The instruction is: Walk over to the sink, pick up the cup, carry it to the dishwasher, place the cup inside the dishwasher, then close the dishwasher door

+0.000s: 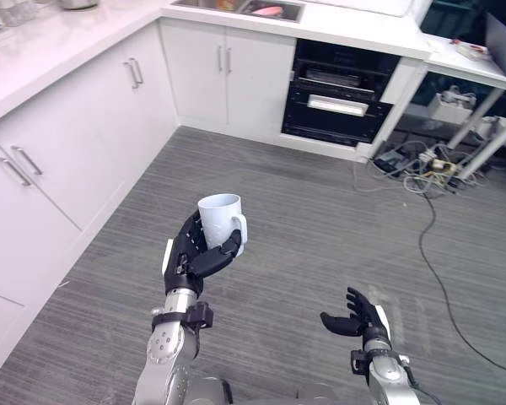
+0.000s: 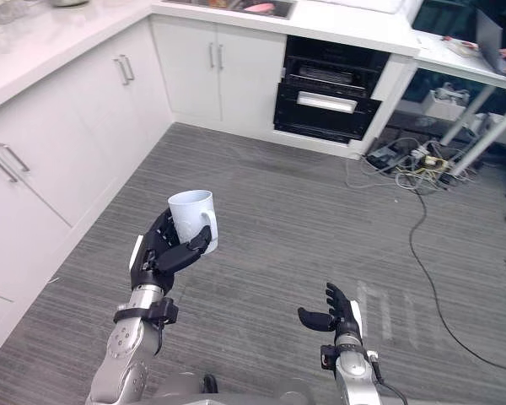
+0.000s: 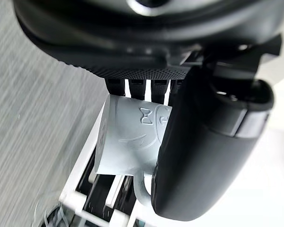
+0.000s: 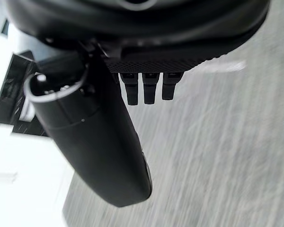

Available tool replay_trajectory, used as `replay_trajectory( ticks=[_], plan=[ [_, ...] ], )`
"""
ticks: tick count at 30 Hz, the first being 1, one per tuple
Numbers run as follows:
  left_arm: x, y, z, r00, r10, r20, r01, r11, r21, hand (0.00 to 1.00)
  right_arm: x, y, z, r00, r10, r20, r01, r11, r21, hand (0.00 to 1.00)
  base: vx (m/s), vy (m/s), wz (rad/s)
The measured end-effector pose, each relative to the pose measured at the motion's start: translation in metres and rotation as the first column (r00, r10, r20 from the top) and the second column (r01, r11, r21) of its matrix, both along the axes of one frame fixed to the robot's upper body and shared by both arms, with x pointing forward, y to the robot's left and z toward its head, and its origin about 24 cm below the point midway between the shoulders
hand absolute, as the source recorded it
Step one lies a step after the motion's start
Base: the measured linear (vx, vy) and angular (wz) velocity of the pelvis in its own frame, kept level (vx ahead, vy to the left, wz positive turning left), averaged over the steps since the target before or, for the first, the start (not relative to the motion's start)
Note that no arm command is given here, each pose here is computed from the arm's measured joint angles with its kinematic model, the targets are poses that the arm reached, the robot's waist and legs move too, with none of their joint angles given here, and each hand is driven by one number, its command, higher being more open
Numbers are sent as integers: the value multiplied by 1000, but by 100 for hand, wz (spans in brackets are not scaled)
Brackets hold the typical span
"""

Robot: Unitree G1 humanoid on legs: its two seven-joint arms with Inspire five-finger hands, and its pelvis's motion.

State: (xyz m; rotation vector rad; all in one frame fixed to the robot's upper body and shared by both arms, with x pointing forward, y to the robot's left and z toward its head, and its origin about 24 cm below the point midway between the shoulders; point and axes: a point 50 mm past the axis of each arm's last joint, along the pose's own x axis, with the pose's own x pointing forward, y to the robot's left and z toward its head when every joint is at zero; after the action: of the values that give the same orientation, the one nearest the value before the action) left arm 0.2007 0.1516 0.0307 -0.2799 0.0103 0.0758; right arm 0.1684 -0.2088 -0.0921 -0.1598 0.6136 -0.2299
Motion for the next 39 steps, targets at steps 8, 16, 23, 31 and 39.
replay_trajectory(
  ticks=[8,16,23,31,39],
  plan=[
    [11,-27,-3,992,-129,-5,129,992,0,30,12,7,27,990,16,140,-13,1000,-17,90,456,23,62],
    [7,-54,-3,987,-162,13,162,979,-122,30,17,10,53,963,68,262,-53,997,-62,90,594,-137,27],
    [-1,-47,-17,983,-179,-51,173,980,-101,30,26,28,41,971,85,223,-86,996,-6,90,488,41,-60],
    [-3,-44,-26,972,-214,-98,209,976,-54,30,6,19,13,996,53,74,-53,999,1,90,499,289,-66],
    [3,-40,-19,973,-220,-71,221,975,5,30,31,51,24,968,207,139,-212,977,23,90,430,107,-42]
  ],
)
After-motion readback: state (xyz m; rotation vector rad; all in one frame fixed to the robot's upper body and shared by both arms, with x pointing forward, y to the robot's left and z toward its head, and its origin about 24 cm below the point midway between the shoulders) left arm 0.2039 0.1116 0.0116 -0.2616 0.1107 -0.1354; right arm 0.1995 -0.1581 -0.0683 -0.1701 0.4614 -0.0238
